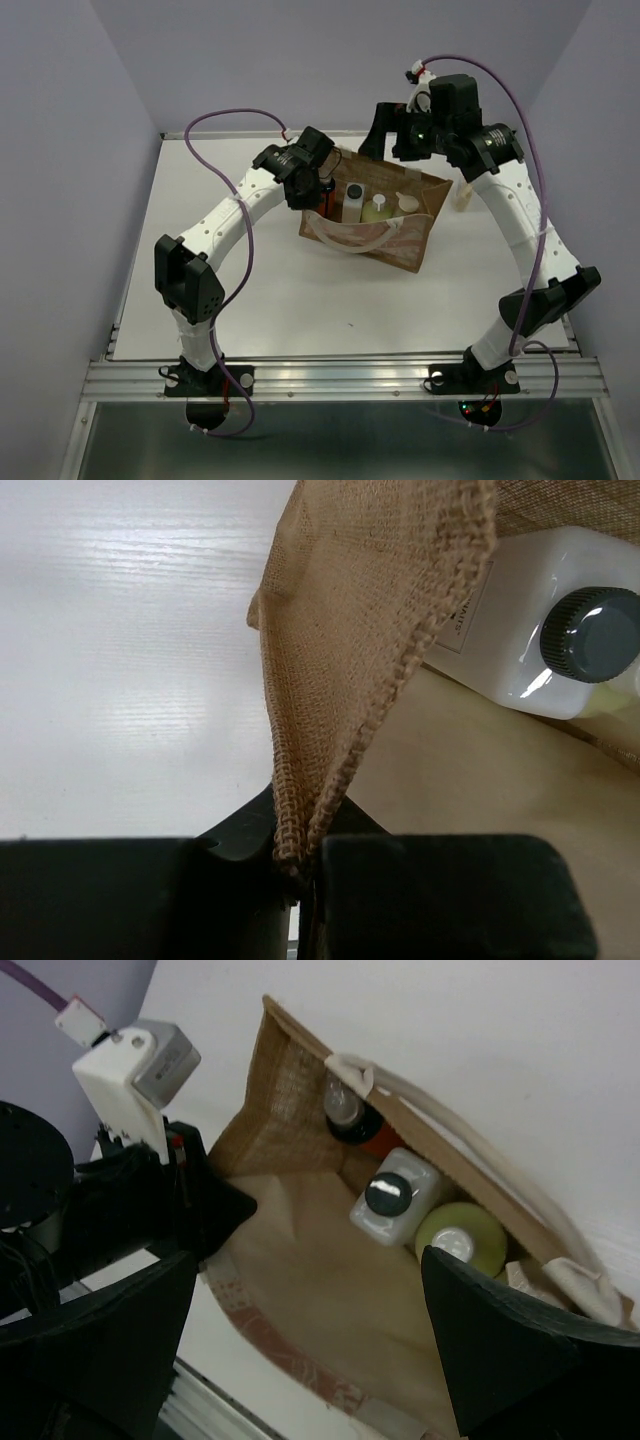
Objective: Take the personal care products out of the canvas bag
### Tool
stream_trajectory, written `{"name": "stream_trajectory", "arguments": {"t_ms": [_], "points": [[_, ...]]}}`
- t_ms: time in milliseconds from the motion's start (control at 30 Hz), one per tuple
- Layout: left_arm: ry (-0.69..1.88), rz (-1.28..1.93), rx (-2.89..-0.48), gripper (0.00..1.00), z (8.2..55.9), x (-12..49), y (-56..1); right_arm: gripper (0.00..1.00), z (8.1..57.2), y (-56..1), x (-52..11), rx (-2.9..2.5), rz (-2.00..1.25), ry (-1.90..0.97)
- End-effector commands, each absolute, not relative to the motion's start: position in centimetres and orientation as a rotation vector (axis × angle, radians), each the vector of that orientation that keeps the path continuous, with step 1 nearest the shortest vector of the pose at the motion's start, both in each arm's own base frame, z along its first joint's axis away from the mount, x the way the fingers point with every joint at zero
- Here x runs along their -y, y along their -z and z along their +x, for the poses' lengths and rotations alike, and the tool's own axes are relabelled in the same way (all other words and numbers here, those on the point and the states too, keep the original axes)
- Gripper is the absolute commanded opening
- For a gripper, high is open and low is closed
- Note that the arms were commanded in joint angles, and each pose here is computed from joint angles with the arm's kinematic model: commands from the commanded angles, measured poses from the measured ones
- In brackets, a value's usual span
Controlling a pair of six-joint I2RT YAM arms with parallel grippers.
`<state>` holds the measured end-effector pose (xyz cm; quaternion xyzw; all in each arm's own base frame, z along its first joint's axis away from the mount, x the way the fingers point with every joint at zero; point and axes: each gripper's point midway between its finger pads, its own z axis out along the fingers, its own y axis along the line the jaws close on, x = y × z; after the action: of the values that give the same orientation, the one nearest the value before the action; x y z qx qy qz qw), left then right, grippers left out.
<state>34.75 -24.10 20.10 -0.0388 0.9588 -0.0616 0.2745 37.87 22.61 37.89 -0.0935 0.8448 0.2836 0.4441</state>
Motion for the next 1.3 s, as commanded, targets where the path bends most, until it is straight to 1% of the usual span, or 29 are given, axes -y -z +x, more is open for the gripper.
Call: {"name": "stream_trajectory", "arguments": {"t_ms": [0, 100, 267, 333, 433, 600, 667, 867, 1000, 1267], "points": [[0.176, -0.051, -2.590, 0.00, 33.7, 24.3, -20.3, 1.00, 34.7, -36.3, -24.8, -2.210, -0.292, -0.743], [0.164, -0.039, -2.599, 0.00, 33.3, 24.2, -20.0, 1.00, 34.6, -34.5, -26.1, -2.272, -0.300, -0.708], [0.134, -0.038, -2.618, 0.00, 32.6, 23.7, -18.8, 1.00, 35.1, -31.9, -27.9, -2.352, -0.146, -0.592], [0.144, -0.049, -2.619, 0.00, 32.4, 23.7, -18.5, 1.00, 35.5, -29.7, -27.7, -2.401, -0.047, -0.521], [0.165, -0.064, -2.611, 0.00, 32.3, 23.9, -18.8, 1.00, 36.0, -28.1, -28.0, -2.396, 0.023, -0.467], [0.204, -0.068, -2.598, 0.00, 32.5, 24.5, -19.3, 1.00, 38.0, -27.8, -27.0, -2.369, 0.136, -0.318], [0.211, -0.072, -2.595, 0.00, 32.7, 24.6, -19.3, 1.00, 38.4, -26.6, -26.0, -2.388, 0.185, -0.224], [0.217, -0.064, -2.587, 0.00, 33.0, 24.9, -19.6, 1.00, 38.8, -24.9, -26.0, -2.413, 0.291, -0.185], [0.221, -0.056, -2.582, 0.00, 33.1, 25.0, -19.7, 1.00, 39.8, -25.0, -26.2, -2.381, 0.286, -0.169], [0.225, -0.072, -2.583, 0.00, 32.8, 24.9, -19.9, 1.00, 40.5, -23.0, -27.0, -2.397, 0.302, -0.173]]}}
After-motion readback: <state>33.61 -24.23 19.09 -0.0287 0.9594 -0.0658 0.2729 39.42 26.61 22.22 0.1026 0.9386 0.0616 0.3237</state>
